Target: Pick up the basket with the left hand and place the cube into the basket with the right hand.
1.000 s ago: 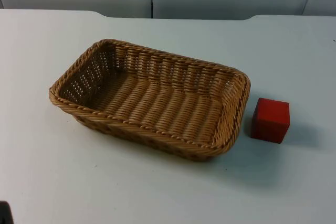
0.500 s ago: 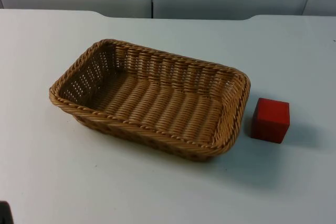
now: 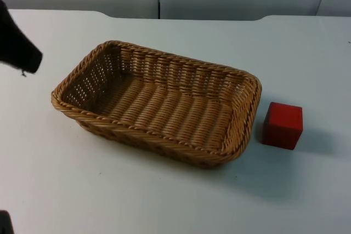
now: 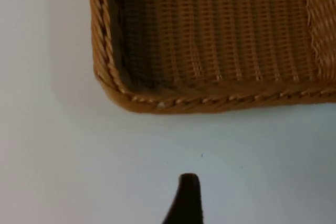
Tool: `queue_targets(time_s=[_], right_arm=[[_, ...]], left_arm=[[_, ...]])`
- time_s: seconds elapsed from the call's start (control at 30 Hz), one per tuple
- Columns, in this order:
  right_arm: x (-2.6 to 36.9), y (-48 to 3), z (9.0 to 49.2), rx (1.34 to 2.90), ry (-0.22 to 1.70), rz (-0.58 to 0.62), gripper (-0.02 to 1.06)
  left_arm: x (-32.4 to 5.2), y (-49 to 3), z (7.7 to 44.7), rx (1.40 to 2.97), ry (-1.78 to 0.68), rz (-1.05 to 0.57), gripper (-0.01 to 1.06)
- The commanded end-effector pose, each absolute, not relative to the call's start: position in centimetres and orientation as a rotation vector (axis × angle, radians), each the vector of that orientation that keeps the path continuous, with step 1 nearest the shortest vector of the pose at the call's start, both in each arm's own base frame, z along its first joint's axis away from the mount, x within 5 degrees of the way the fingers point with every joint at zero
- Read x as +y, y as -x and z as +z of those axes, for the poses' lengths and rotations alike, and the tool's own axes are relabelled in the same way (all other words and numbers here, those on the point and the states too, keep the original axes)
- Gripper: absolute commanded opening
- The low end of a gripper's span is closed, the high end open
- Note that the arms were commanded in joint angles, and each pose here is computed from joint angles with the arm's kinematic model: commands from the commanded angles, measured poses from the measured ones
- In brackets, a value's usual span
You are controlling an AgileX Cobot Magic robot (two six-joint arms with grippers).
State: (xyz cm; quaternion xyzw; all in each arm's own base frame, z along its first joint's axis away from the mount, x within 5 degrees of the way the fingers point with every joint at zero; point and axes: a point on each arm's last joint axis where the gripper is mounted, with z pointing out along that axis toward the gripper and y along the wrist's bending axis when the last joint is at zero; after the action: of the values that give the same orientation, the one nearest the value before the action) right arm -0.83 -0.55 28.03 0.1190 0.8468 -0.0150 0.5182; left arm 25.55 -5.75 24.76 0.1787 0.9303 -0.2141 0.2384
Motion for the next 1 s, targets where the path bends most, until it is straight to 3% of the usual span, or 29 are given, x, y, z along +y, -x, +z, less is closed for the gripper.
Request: queue_targets(time_s=[0.0,0.17,0.37,0.53,0.97], right_arm=[[-0.5,0.8,27.9,2.031,-0.282,-0.038,0.0],[-0.5,0.8,27.9,2.031,-0.282,-0.038,0.0],[-0.5,0.8,27.9,2.031,-0.282,-0.038,0.0],[-0.5,0.8,27.9,2.031,-0.282,-0.038,0.0],[-0.5,0.8,27.9,2.031,-0.282,-0.038,0.0]], left_arm=[[-7.2,-28.4,25.0,2.505,-0.567,-0.588,0.7],[-9.9,-33.0,24.4,2.449,-0.729,-0.462,0.7],[-10.8,-36.8,22.4,2.476,-0.742,-0.422,0.7],[-11.2,-39.8,18.6,2.538,-0.773,-0.398,0.7],[-10.1,-41.7,13.6,2.595,-0.825,-0.23,0.7]])
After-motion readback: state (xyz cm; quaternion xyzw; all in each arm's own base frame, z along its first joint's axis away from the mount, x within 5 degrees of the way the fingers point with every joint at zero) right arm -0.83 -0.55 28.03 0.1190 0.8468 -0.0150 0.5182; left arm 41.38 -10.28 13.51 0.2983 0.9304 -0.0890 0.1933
